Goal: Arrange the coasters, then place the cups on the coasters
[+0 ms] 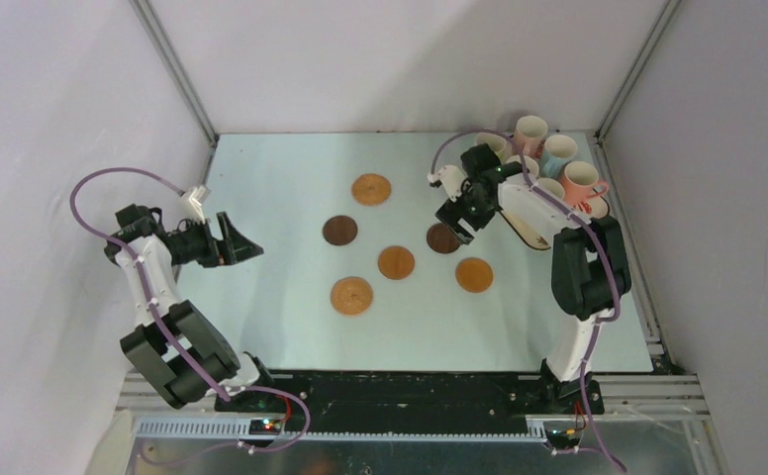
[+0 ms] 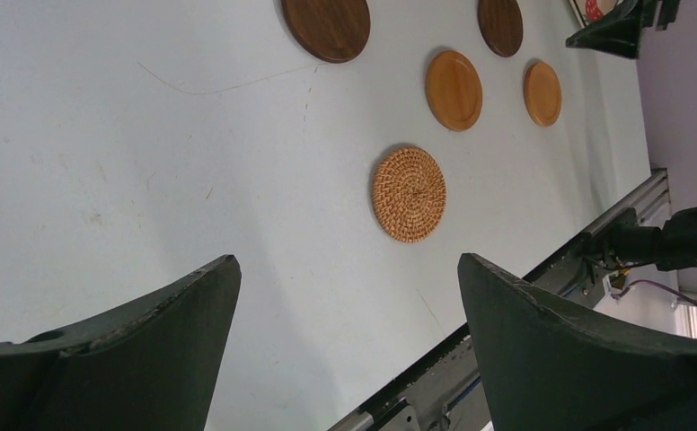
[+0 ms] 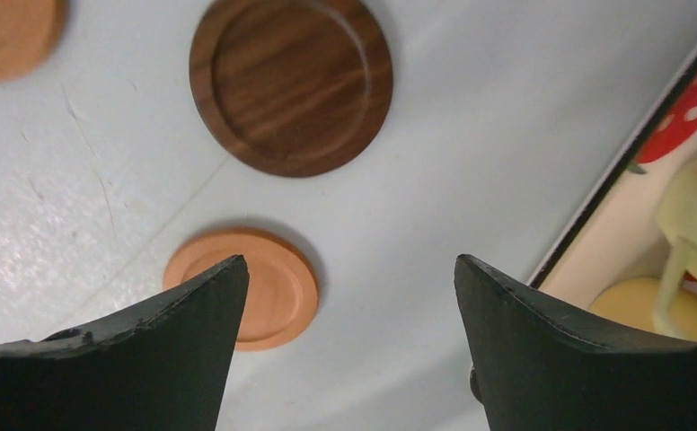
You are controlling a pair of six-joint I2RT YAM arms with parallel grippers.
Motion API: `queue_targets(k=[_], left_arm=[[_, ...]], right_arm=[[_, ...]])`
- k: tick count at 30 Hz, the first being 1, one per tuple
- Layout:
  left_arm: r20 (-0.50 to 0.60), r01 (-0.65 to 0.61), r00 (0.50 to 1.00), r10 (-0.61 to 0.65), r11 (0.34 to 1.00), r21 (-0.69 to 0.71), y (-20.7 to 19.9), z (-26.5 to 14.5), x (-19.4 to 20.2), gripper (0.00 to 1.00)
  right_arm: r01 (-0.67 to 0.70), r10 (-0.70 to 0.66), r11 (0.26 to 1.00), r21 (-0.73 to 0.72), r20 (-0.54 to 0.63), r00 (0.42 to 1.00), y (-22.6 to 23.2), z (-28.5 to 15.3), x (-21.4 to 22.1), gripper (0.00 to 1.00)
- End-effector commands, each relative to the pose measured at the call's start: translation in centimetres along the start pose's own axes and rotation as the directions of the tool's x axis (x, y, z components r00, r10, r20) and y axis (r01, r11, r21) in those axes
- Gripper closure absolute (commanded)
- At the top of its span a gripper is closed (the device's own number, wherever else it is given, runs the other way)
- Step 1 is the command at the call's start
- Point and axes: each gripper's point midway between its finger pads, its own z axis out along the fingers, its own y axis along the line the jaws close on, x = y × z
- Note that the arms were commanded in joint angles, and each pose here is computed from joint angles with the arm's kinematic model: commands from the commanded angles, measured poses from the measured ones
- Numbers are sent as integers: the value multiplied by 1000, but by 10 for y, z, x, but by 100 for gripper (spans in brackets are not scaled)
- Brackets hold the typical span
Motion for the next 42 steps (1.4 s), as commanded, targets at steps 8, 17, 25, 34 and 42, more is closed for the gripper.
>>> queue_targets(k=[8, 17, 25, 34, 42], left_arm=[[29, -27, 999, 27, 999, 23, -5, -5, -10, 2], [27, -27, 999, 26, 999, 20, -5, -5, -9, 2], [27, -30, 999, 29, 999, 18, -5, -5, -9, 2], [30, -36, 999, 36, 999, 15, -6, -6, -10, 2], [30, -35, 999, 34, 999, 16, -6, -6, -9, 2]], right_arm=[[99, -112, 986, -134, -95, 989, 5, 44, 26, 12], [131, -160, 967, -218, -124, 979, 9, 74, 15, 14], [250, -279, 929, -272, -75, 957, 40, 90, -10, 19], [309, -323, 920, -241, -22, 946, 54, 103, -39, 20], [335, -341, 924, -184, -3, 940, 58, 114, -58, 21]])
